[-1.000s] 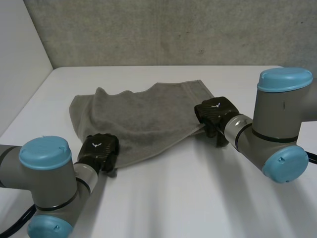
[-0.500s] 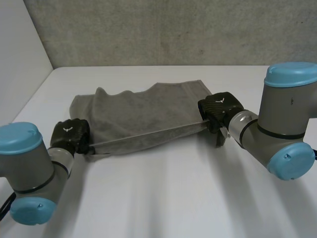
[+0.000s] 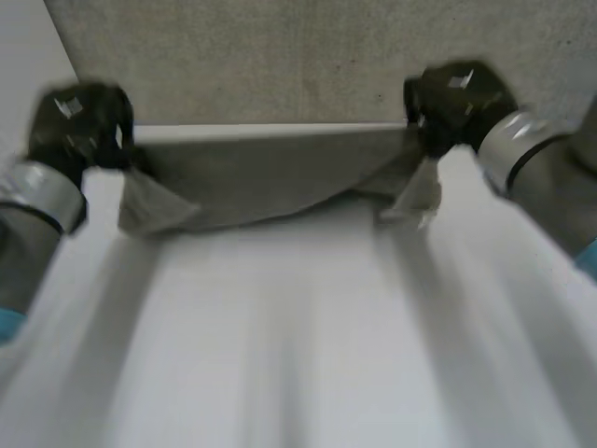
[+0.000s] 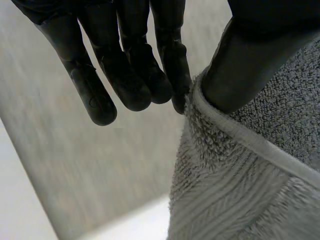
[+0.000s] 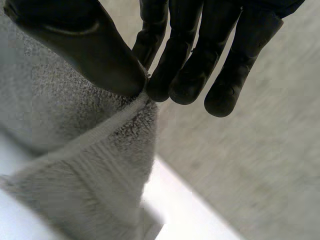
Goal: Fold the towel.
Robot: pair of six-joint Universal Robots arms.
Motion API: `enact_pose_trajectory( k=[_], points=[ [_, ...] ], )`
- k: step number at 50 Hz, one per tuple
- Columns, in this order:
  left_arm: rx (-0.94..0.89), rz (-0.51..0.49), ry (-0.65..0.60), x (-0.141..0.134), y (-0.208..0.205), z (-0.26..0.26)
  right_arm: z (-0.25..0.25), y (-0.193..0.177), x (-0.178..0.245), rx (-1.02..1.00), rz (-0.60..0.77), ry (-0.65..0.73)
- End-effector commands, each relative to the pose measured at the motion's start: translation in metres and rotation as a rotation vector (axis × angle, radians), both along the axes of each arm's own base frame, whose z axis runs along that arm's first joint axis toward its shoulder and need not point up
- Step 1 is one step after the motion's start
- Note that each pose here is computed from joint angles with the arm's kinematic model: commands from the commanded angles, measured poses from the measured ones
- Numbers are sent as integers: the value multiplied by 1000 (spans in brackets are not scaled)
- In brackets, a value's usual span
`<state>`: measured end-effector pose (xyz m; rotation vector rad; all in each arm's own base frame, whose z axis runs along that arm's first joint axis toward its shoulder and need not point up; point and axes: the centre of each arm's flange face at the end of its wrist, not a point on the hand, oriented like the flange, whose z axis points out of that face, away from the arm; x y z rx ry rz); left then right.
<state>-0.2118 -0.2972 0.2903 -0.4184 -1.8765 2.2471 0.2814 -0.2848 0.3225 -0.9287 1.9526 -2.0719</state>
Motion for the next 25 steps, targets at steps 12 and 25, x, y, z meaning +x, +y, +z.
enact_pose_trajectory(
  k=[12,25],
  points=[
    [-142,-64,3,3,14,70,80,23,-9,-119,60,-21],
    [0,7,-267,1,-81,-28,-1,-64,23,-90,32,220]
  ],
)
